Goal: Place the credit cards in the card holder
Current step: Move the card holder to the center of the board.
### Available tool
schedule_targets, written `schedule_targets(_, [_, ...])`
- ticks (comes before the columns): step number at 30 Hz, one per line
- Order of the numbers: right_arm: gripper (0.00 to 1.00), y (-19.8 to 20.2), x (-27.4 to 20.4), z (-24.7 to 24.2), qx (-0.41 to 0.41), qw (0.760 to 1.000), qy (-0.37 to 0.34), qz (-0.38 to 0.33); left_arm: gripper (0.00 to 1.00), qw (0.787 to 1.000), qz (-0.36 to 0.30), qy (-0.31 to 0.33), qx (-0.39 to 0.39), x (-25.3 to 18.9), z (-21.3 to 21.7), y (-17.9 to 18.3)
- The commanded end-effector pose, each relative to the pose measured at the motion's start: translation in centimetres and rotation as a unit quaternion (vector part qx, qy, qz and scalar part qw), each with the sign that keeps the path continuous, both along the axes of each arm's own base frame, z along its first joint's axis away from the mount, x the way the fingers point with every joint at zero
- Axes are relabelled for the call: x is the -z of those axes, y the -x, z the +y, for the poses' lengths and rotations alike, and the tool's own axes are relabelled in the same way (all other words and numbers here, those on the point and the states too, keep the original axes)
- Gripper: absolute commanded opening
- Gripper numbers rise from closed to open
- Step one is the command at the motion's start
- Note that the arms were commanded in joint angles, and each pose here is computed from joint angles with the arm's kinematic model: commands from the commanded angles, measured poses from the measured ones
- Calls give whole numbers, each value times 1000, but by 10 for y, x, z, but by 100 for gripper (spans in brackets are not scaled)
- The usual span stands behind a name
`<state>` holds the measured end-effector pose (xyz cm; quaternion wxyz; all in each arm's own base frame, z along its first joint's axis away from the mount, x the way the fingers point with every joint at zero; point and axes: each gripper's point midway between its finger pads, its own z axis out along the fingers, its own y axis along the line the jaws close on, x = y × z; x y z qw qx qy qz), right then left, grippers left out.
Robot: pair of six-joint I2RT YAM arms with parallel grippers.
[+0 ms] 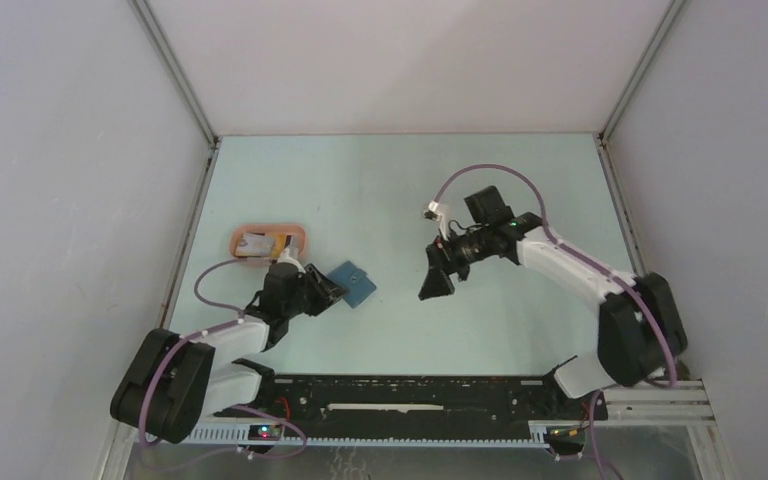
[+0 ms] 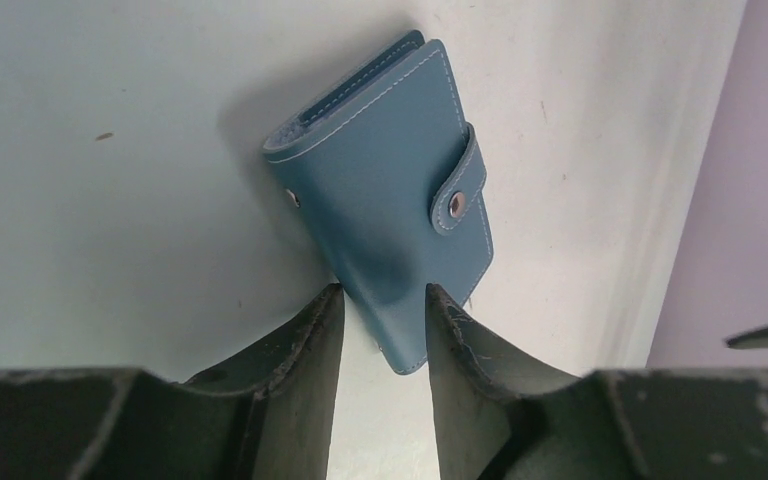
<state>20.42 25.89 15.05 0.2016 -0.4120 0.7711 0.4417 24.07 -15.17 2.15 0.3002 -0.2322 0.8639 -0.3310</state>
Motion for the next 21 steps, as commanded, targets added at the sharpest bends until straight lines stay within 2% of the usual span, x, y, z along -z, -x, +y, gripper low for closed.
schedule_targets(1, [83,-27,7,43,32,996,-15,85,42,999,37,-9,5,29,2,21])
schedule_targets(3, [75,-43,30,59,44,991,5,126,42,999,32,-1,6,28,0,20])
schedule_targets(5, [73,-54,41,74,47,989,16,139,43,1000,27,7,9,27,-3,21])
schedule_targets(15, [69,-87,98,120,76,983,93,138,51,999,30,2,11,34,1,30])
schedule_targets(21, [67,-82,123,129,73,978,123,151,51,999,36,7,14,39,-2,29])
